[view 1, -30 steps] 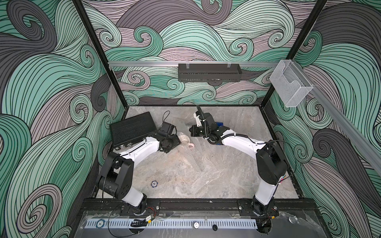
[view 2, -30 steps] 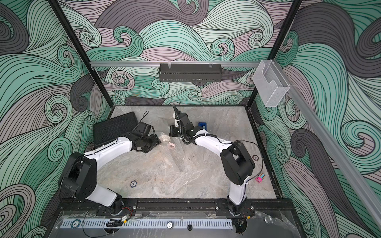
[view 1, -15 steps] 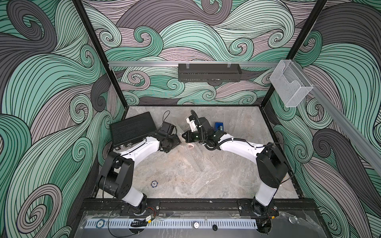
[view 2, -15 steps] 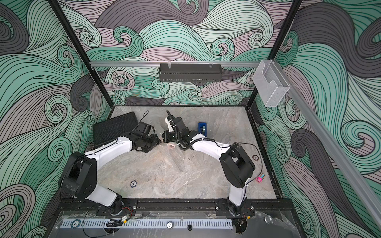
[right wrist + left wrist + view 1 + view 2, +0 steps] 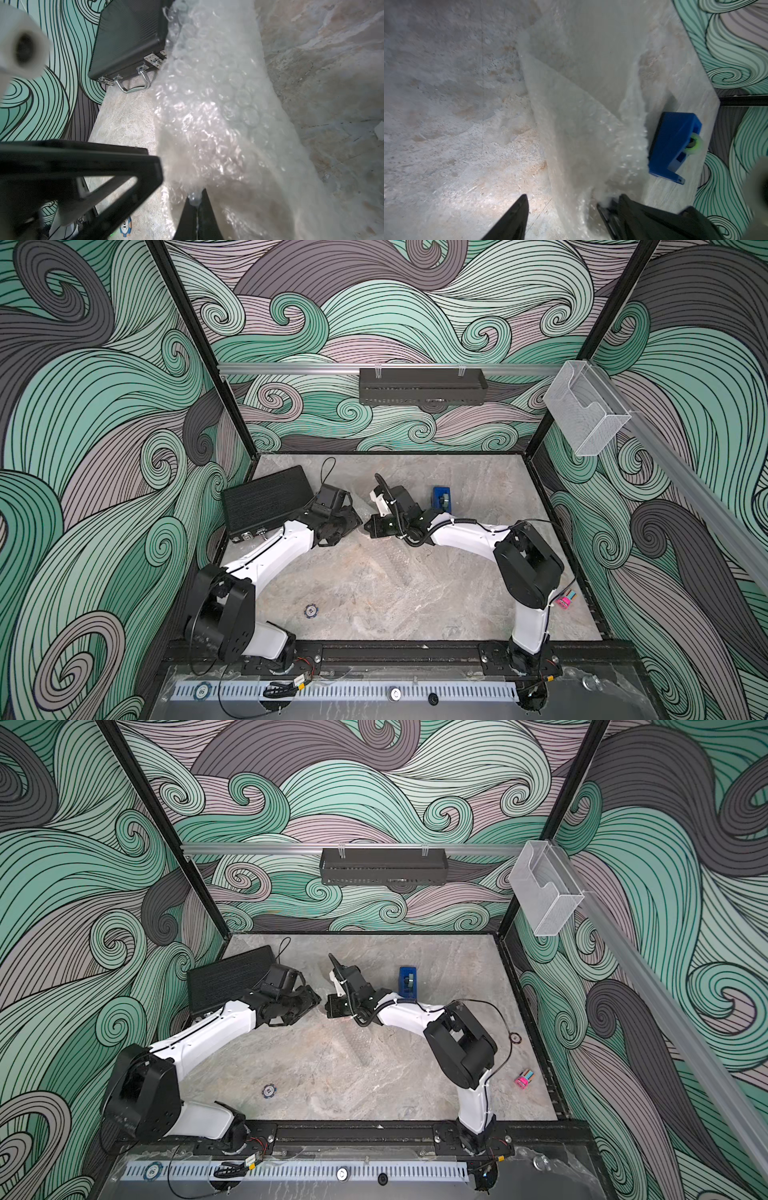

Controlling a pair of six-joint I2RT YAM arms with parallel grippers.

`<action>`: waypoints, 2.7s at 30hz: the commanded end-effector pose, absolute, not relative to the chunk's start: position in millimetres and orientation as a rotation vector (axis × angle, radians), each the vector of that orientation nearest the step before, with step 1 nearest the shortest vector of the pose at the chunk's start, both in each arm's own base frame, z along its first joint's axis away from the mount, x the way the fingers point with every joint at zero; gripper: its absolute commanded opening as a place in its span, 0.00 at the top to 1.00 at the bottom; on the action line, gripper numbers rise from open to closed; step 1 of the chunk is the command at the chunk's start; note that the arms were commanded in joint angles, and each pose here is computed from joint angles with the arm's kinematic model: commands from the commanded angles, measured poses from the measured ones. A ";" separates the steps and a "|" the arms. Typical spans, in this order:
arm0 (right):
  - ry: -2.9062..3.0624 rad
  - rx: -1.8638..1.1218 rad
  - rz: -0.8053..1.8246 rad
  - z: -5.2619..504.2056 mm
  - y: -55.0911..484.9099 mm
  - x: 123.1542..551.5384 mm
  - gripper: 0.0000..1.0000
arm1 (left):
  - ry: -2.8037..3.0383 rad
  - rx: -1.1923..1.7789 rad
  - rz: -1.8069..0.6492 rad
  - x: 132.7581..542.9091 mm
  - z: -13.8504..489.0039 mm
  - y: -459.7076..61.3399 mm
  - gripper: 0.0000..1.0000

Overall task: Wrap mugs in bubble wrap
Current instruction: Wrap the mug in bubble wrap.

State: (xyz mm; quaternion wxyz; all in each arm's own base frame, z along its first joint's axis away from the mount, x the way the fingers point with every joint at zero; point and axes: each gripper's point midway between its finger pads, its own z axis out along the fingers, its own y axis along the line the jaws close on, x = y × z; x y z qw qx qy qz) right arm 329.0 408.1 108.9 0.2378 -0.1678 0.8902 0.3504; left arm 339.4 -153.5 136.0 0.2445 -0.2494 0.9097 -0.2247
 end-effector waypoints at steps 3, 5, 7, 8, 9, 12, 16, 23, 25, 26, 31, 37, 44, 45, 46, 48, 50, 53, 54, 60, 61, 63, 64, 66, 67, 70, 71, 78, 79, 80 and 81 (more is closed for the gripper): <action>2.498 -0.536 0.931 92.1 412.7 317.0 1.00 | 2.346 -0.724 -0.552 335.8 163.7 -128.0 0.24; 2.494 -0.554 0.923 91.3 412.4 316.9 1.00 | 2.323 -0.649 -0.632 342.7 168.6 -137.2 0.19; 2.494 -0.567 0.905 90.6 411.1 317.6 1.00 | 2.381 -0.601 -0.631 344.4 165.1 -143.4 0.20; 2.492 -0.579 0.900 91.1 411.6 317.7 1.00 | 2.423 -0.585 -0.616 344.4 161.0 -145.7 0.20; 2.498 -0.591 0.889 89.3 410.7 317.6 1.00 | 2.459 -0.554 -0.614 345.6 159.6 -149.5 0.20; 2.500 -0.609 0.863 87.2 409.7 318.8 1.00 | 2.557 -0.492 -0.600 348.3 146.0 -158.4 0.20; 2.499 -0.637 0.844 86.7 410.0 319.7 1.00 | 2.611 -0.489 -0.570 348.1 126.8 -158.8 0.22; 2.492 -0.684 0.835 86.9 412.2 319.7 0.94 | 2.672 -0.464 -0.542 340.5 105.8 -157.8 0.27; 2.490 -0.700 0.830 87.7 412.5 319.9 0.93 | 2.694 -0.463 -0.529 339.1 98.5 -157.7 0.29; 2.485 -0.706 0.830 89.7 412.3 320.5 0.92 | 2.707 -0.464 -0.522 338.0 95.2 -157.6 0.32; 2.454 -0.719 0.855 99.7 413.3 323.3 0.88 | 2.745 -0.489 -0.454 333.5 81.5 -150.3 0.34; 2.422 -0.698 0.895 117.8 407.1 330.9 0.73 | 2.757 -0.523 -0.433 329.3 71.5 -146.8 0.39; 2.303 -0.511 0.988 180.3 376.1 347.8 0.33 | 2.745 -0.567 -0.432 327.4 71.1 -144.2 0.40; 2.292 -0.497 0.987 186.8 371.0 347.6 0.31 | 2.743 -0.570 -0.435 327.4 71.2 -144.6 0.40; 2.277 -0.488 0.990 194.7 365.6 346.3 0.28 | 2.741 -0.571 -0.438 327.2 71.2 -144.7 0.40; 2.272 -0.439 0.983 202.7 352.6 347.6 0.25 | 2.741 -0.576 -0.447 326.6 70.2 -145.3 0.40; 2.294 -0.384 0.986 205.0 342.7 347.8 0.22 | 2.735 -0.581 -0.450 326.7 71.2 -145.3 0.41; 2.371 -0.324 0.946 196.9 333.1 349.1 0.20 | 2.713 -0.583 -0.469 327.4 76.9 -145.9 0.41; 2.386 -0.335 0.932 194.0 333.7 349.8 0.18 | 2.707 -0.588 -0.473 327.8 78.1 -145.6 0.41; 2.510 -0.505 0.799 152.8 349.1 361.8 0.14 | 2.698 -0.581 -0.499 329.9 80.4 -149.0 0.41; 2.527 -0.544 0.785 146.3 353.7 362.8 0.14 | 2.700 -0.583 -0.502 330.1 79.4 -149.5 0.41; 2.546 -0.615 0.771 134.7 363.2 364.0 0.14 | 2.699 -0.585 -0.512 330.8 79.4 -151.0 0.41; 2.553 -0.640 0.743 129.5 365.0 365.2 0.14 | 2.697 -0.586 -0.514 331.5 79.3 -151.5 0.41; 2.562 -0.663 0.724 120.9 367.5 368.0 0.14 | 2.697 -0.589 -0.514 332.1 79.1 -151.5 0.41; 2.572 -0.674 0.719 115.9 368.6 367.8 0.14 | 2.693 -0.587 -0.517 332.7 79.9 -151.9 0.41; 2.592 -0.710 0.722 103.0 371.3 366.2 0.14 | 2.690 -0.588 -0.522 333.3 80.9 -152.5 0.41; 2.600 -0.730 0.722 98.4 373.1 363.5 0.14 | 2.687 -0.590 -0.524 333.9 81.5 -152.4 0.41; 2.627 -0.776 0.668 81.3 376.2 361.9 0.14 | 2.660 -0.593 -0.537 336.2 90.6 -152.2 0.40; 2.628 -0.777 0.664 80.1 375.9 362.1 0.14 | 2.651 -0.607 -0.516 336.4 94.1 -147.6 0.38; 2.633 -0.773 0.650 78.7 373.9 363.0 0.14 | 2.641 -0.630 -0.478 335.4 98.5 -139.3 0.35; 2.639 -0.773 0.642 77.3 373.6 362.7 0.14 | 2.623 -0.646 -0.459 335.4 105.2 -133.0 0.33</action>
